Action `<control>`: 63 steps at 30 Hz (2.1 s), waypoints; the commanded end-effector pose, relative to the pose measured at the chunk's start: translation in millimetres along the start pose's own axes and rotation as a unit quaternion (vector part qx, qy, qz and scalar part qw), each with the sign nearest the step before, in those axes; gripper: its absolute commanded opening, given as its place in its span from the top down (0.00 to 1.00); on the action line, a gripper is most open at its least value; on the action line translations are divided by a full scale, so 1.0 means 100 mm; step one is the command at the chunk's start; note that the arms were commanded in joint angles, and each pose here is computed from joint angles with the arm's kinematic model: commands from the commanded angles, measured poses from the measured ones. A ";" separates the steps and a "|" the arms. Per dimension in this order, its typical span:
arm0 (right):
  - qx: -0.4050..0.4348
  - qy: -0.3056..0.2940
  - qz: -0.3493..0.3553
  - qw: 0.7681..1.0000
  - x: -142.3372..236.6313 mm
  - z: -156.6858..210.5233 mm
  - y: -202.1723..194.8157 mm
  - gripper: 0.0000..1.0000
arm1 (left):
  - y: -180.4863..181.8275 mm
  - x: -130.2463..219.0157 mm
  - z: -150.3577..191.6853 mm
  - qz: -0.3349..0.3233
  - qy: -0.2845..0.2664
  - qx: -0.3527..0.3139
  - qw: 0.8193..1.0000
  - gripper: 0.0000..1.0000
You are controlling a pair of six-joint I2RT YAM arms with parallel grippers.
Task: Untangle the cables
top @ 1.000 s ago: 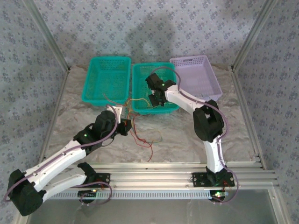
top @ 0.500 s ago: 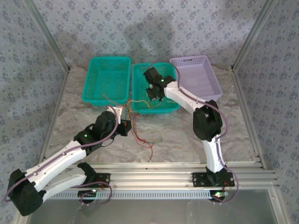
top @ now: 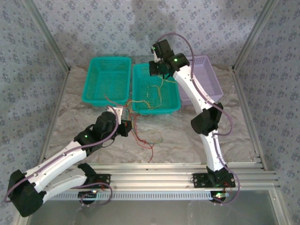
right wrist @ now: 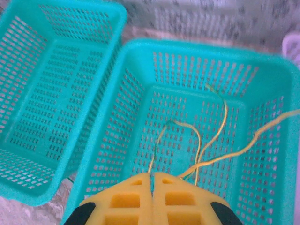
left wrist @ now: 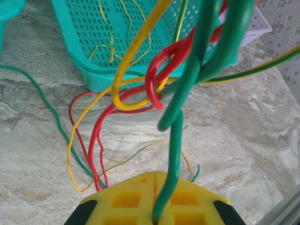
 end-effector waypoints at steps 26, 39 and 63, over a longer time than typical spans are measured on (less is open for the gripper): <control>-0.140 0.113 -0.056 0.982 -1.45 0.52 -0.05 1.00 | -0.11 0.07 -0.11 0.028 -0.015 0.003 1.000 1.00; -0.072 0.114 0.029 0.990 -2.03 0.87 -0.23 1.00 | -0.13 0.00 -0.13 0.027 -0.006 0.000 1.000 1.00; 0.022 -0.044 -0.032 0.998 -0.34 -0.19 0.08 0.38 | -0.16 -0.07 -0.18 0.034 -0.014 0.008 0.999 1.00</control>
Point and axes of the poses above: each hand's point on the last joint's axis, 136 mm out from that joint toward the fingers, its own x axis back along the fingers, its own y axis along the line the jaws close on, z = x × y, the point moved 7 cm from there along x, back along the fingers, and after that the axes turned 5 degrees about -x, right-handed, at the moved point
